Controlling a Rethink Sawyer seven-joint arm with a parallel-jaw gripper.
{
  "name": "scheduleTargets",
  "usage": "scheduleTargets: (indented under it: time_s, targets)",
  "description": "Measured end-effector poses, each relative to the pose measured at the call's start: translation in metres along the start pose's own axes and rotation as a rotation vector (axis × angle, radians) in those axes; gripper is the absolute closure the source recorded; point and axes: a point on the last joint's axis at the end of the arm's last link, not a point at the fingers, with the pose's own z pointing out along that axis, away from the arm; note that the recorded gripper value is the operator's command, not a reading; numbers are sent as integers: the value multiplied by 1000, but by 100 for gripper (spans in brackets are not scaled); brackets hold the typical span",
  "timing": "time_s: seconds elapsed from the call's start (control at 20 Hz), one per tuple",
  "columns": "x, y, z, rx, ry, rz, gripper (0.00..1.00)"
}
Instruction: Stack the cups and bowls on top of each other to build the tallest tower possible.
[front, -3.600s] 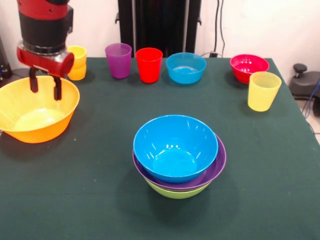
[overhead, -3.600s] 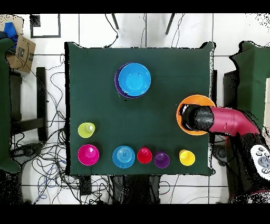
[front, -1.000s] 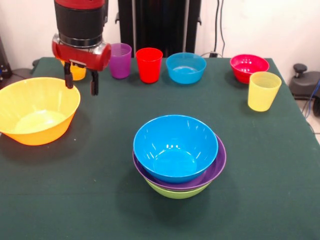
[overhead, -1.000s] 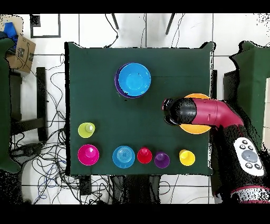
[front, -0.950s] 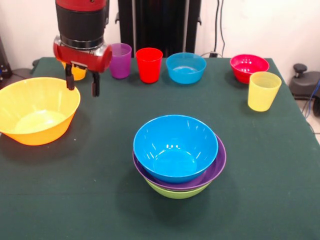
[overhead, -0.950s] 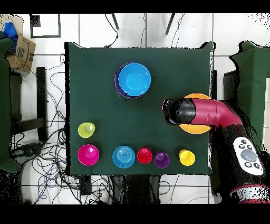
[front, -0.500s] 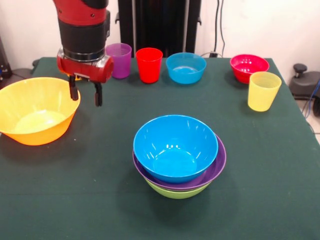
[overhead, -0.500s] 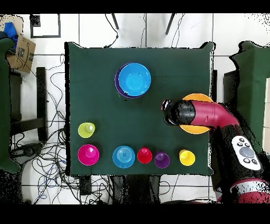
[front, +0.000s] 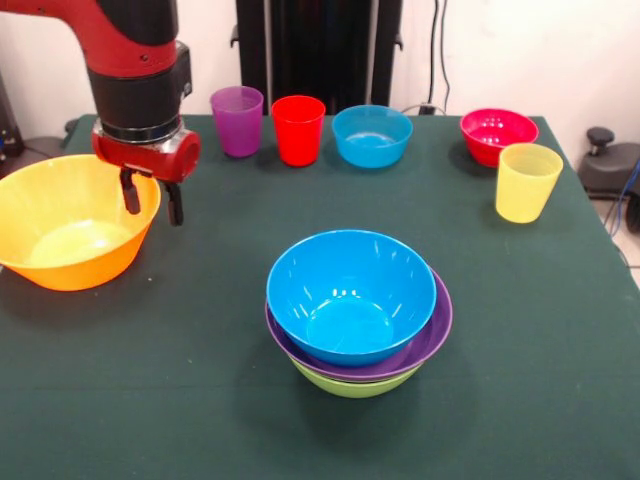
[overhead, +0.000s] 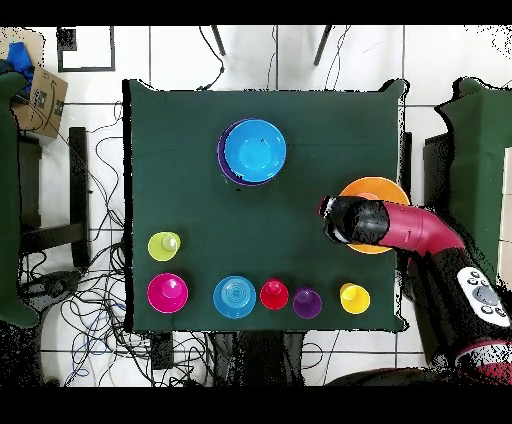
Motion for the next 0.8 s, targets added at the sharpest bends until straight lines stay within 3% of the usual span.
scheduleTargets:
  time_s: [0.25,0.75,0.8]
  targets:
    - [3,-11,8,-11,14,24,0]
    - [1,1,11,-37,14,13,0]
    - [2,3,12,-32,12,0,100]
